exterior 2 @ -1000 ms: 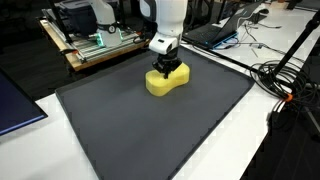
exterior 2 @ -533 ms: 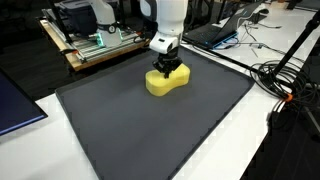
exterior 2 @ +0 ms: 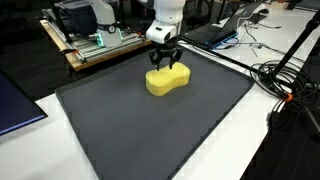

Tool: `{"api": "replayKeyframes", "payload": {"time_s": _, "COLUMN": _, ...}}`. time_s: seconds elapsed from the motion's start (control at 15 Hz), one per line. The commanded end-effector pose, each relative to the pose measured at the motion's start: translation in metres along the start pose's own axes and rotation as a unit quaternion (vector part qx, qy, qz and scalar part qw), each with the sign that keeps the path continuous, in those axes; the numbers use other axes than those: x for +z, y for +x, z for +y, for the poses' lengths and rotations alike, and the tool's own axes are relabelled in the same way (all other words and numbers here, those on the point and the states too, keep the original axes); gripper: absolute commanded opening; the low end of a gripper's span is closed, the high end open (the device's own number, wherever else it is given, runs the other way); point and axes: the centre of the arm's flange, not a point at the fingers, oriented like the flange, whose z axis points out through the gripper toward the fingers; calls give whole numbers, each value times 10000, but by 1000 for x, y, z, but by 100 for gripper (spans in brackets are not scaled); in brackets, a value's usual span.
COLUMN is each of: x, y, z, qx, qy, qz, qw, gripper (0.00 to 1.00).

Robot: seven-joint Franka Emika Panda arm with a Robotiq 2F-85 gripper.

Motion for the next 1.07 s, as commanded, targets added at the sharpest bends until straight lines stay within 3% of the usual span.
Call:
{"api": "replayKeyframes", "payload": {"time_s": 0.0, "x": -28, "y": -11, "z": 2, "qx": 158, "qy": 66, "qz": 45, "qw": 9998, "gripper": 93}}
{"api": "replayKeyframes", "payload": {"time_s": 0.07, "x": -33, "y": -11, "z": -1, "qx": 202, "qy": 78, "qz": 72, "qw": 9997, "gripper": 100}}
{"api": "replayKeyframes", "payload": {"time_s": 0.27, "x": -47, "y": -13, "z": -13, "qx": 291, "qy": 14, "qz": 115, "qw": 9995, "gripper": 100}}
{"api": "replayKeyframes", "payload": {"time_s": 0.67, "x": -53, "y": -12, "z": -48, "qx": 688, "qy": -539, "qz": 219, "qw": 9959, "gripper": 100}}
{"api": "replayKeyframes", "payload": {"time_s": 1.0, "x": -49, "y": -8, "z": -84, "qx": 1575, "qy": -1104, "qz": 630, "qw": 9793, "gripper": 100}}
